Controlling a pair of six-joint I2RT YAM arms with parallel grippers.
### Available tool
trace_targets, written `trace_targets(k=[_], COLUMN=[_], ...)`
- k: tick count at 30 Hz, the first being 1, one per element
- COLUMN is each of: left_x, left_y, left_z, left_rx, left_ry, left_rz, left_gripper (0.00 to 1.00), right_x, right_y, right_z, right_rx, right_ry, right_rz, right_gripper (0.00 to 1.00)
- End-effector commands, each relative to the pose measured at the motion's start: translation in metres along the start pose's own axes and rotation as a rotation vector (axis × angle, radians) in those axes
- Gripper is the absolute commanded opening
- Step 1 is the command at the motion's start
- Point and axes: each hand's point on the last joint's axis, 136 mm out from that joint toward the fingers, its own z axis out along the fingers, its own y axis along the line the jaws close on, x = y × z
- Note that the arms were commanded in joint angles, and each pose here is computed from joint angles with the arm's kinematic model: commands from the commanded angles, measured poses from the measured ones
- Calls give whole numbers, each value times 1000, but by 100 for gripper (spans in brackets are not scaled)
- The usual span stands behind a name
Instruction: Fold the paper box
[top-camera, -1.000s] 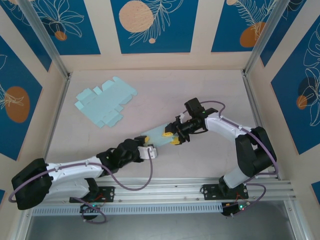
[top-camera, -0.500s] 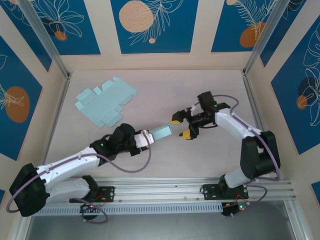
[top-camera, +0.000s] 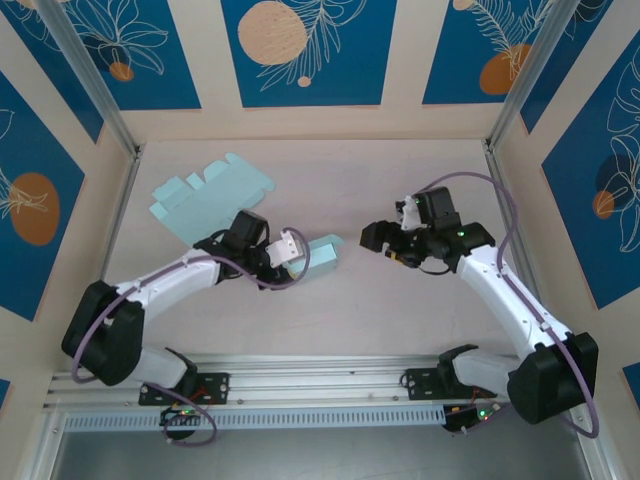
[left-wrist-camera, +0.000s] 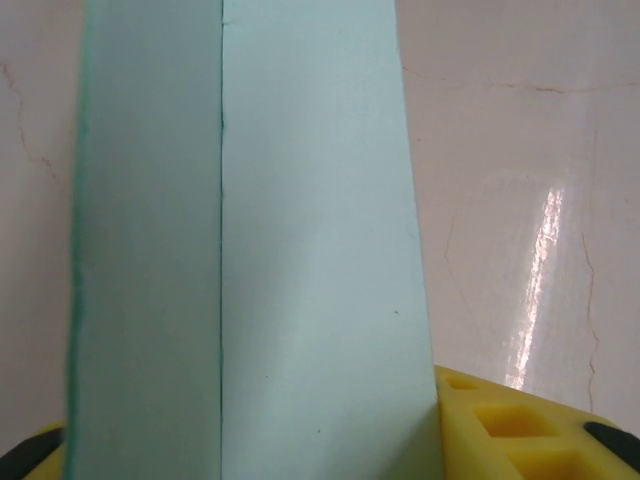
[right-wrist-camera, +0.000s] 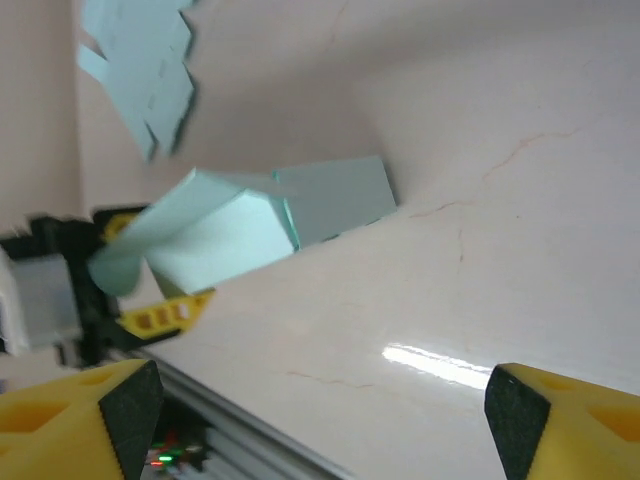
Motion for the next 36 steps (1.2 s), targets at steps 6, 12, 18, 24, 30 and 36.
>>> trace_targets(k=[6, 12, 18, 24, 30, 36], left_x=[-9, -15, -37, -60, -49, -21], left_y=[10, 18, 22, 39, 40, 27], left_z=[13, 7, -21, -76, -118, -104], left_rx=[131, 72, -15, -252, -380, -318], left_ry=[12, -7, -85, -232, -326, -236], left_rz=[47, 70, 65, -124, -457, -723], left_gripper=[60, 77, 99, 98, 89, 87], right_x=[-21, -36, -42, -46, -45, -41], right_y=[1, 19, 30, 37, 36, 31], right_z=[18, 36, 45, 42, 43, 52], right_rx=[140, 106, 149, 134, 138, 140], right_ry=[-109, -88, -46, -55, -42, -11], right_rz=[-319, -428, -527, -573, -596, -609], right_gripper=[83, 79, 77, 69, 64, 58])
